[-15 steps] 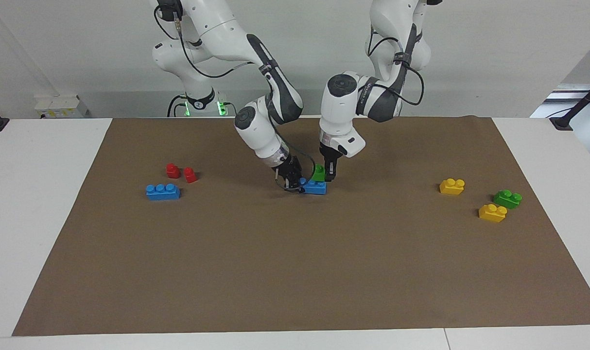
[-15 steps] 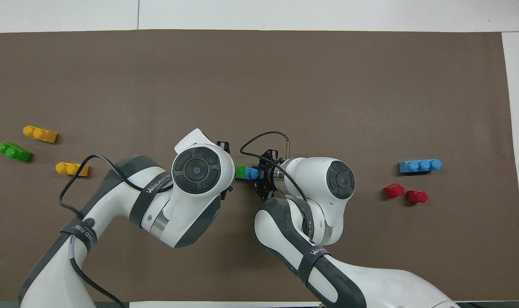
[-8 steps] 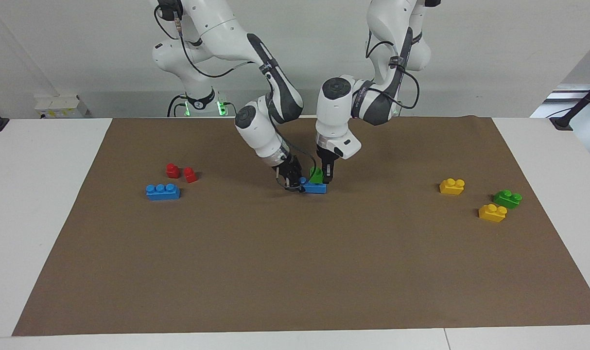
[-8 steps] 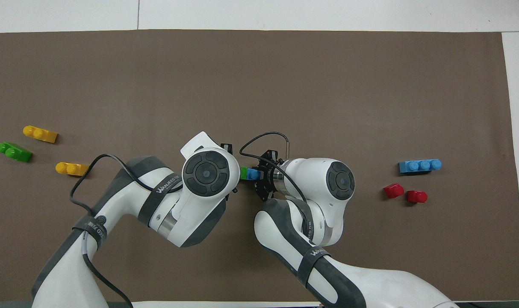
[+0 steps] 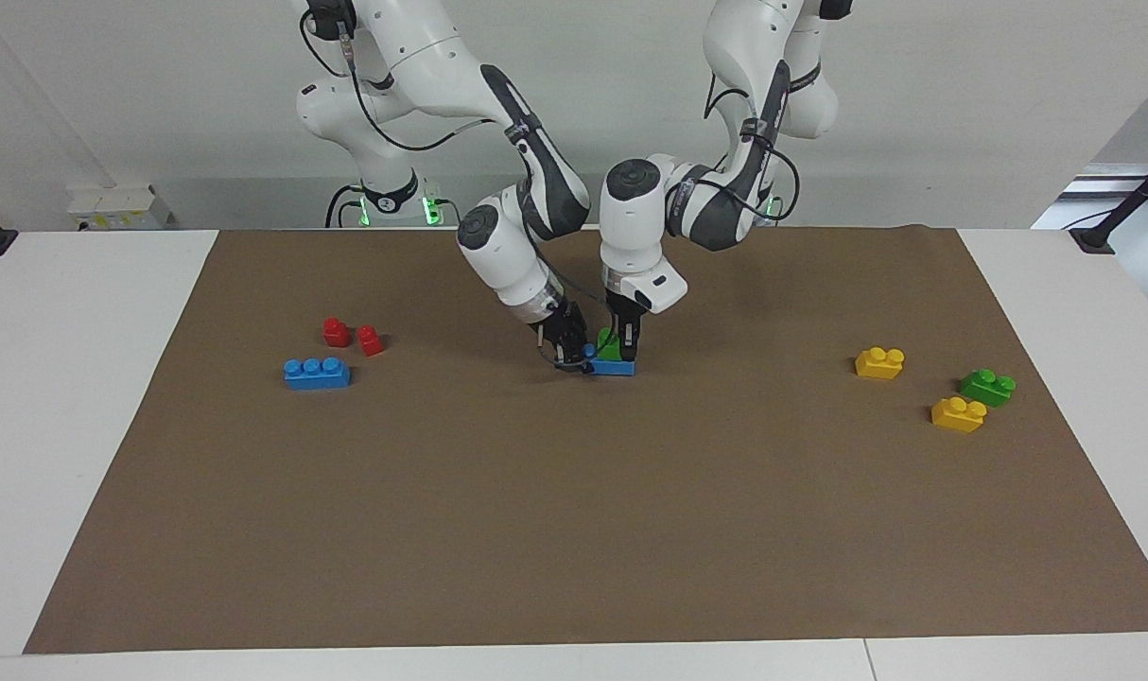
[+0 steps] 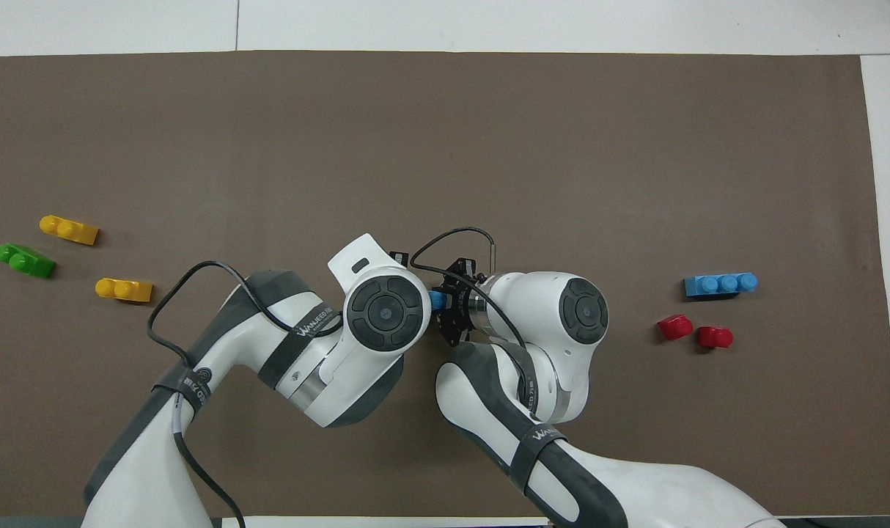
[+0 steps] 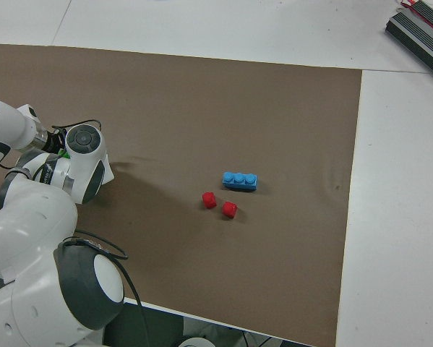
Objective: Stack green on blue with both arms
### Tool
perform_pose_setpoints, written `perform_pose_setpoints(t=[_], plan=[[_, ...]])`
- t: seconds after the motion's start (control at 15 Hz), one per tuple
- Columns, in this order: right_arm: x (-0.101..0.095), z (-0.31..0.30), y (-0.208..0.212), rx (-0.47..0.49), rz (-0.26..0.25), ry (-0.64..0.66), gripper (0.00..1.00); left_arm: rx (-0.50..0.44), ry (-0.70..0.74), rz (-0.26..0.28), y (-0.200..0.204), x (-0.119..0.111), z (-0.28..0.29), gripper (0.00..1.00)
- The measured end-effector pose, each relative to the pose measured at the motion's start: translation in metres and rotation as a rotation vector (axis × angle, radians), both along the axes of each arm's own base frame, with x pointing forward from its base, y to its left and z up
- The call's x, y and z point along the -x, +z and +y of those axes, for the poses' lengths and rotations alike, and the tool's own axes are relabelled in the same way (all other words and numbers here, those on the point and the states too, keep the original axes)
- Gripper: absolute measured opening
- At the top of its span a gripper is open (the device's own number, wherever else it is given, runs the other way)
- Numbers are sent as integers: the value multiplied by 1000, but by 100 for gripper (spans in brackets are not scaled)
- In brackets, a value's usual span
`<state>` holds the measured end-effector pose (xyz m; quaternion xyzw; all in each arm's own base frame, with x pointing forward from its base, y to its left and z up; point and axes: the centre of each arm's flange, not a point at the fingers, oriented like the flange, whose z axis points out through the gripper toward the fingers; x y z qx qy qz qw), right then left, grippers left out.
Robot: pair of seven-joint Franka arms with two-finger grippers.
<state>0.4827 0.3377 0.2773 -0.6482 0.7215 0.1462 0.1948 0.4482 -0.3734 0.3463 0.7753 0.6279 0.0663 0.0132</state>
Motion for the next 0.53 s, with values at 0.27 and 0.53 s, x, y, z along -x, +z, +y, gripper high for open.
perform_pose_setpoints(t=[0.27,0.53], plan=[[0,0,0,0,0,0,34,-1,-8,-2,1,2,-2,59],[0,0,0,0,0,0,34,-7,-32,-6,15,0,5,99]])
